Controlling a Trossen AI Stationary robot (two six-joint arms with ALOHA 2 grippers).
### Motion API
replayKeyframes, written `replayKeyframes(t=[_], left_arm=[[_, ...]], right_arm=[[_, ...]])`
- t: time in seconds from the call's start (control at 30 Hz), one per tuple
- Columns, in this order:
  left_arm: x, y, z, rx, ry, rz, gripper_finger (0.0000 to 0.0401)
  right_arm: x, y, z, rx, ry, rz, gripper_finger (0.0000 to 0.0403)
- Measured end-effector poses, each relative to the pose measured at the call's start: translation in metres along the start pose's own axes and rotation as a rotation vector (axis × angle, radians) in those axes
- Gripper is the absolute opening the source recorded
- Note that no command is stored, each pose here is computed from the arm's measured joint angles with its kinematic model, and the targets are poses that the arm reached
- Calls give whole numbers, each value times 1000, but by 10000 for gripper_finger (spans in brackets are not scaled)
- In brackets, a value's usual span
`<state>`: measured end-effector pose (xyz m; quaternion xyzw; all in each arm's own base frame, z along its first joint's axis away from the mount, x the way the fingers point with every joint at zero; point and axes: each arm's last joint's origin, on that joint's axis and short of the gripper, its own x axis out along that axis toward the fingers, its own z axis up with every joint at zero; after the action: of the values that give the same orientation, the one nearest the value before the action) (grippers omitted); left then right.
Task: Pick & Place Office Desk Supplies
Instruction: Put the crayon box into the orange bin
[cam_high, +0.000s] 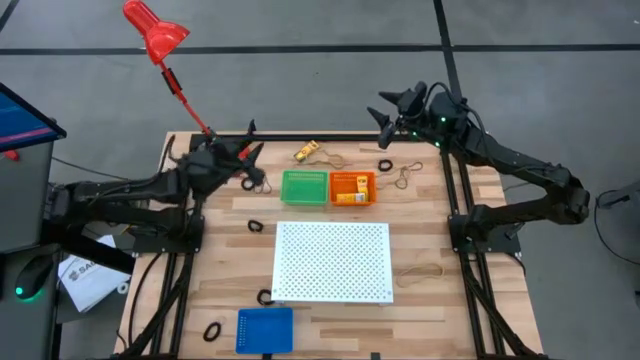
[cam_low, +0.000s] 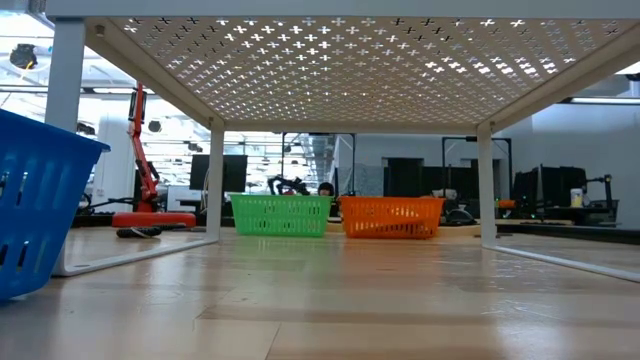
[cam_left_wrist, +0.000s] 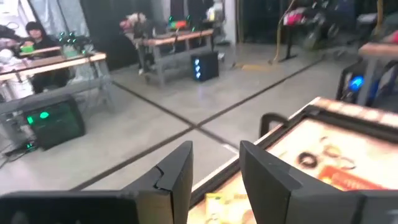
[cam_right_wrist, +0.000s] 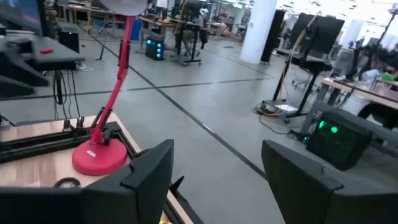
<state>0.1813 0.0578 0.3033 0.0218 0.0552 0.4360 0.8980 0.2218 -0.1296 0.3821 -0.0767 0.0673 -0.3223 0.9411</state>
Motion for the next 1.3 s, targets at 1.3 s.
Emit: replayKeyframes(t=[1.3], left_arm=[[254,70,-30,26,880,-195,118]], right_arm=[[2,-30,-17,22,122,14,240]])
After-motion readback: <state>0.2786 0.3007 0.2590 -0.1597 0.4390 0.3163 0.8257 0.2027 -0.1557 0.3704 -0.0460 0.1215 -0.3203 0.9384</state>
